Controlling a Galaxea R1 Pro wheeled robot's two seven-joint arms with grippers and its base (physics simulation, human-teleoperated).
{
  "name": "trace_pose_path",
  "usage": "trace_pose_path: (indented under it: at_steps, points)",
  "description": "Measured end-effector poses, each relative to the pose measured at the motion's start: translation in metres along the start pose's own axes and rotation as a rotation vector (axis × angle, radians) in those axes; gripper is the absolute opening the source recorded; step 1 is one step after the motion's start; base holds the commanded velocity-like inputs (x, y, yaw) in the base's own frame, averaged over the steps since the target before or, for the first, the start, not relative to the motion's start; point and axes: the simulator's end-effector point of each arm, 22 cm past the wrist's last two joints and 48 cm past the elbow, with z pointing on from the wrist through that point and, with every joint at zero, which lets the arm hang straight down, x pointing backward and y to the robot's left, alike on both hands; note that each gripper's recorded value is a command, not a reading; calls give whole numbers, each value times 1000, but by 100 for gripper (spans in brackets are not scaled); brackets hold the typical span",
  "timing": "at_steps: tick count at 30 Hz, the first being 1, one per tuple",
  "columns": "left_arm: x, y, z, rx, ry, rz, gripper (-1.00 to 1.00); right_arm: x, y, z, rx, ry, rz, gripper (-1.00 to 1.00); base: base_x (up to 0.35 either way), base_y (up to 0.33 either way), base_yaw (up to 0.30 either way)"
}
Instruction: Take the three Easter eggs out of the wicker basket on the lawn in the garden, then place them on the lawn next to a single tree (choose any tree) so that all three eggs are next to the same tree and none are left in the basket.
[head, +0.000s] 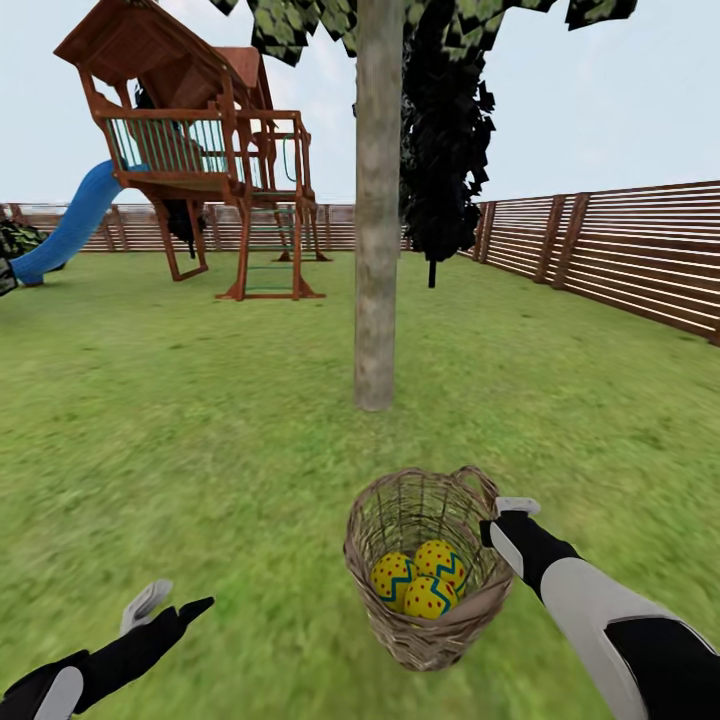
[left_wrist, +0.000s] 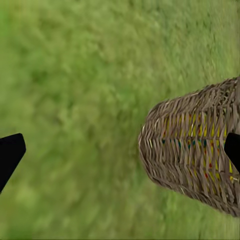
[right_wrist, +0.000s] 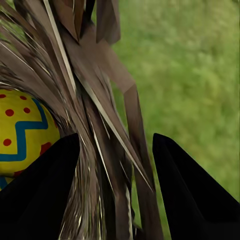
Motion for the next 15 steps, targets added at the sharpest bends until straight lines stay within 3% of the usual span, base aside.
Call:
trace_pose_path:
  at_steps: [15]
  points:
    - [0,0,0,1,0,0,100,2,1,0,1,4,-2,-100,339,-20,0]
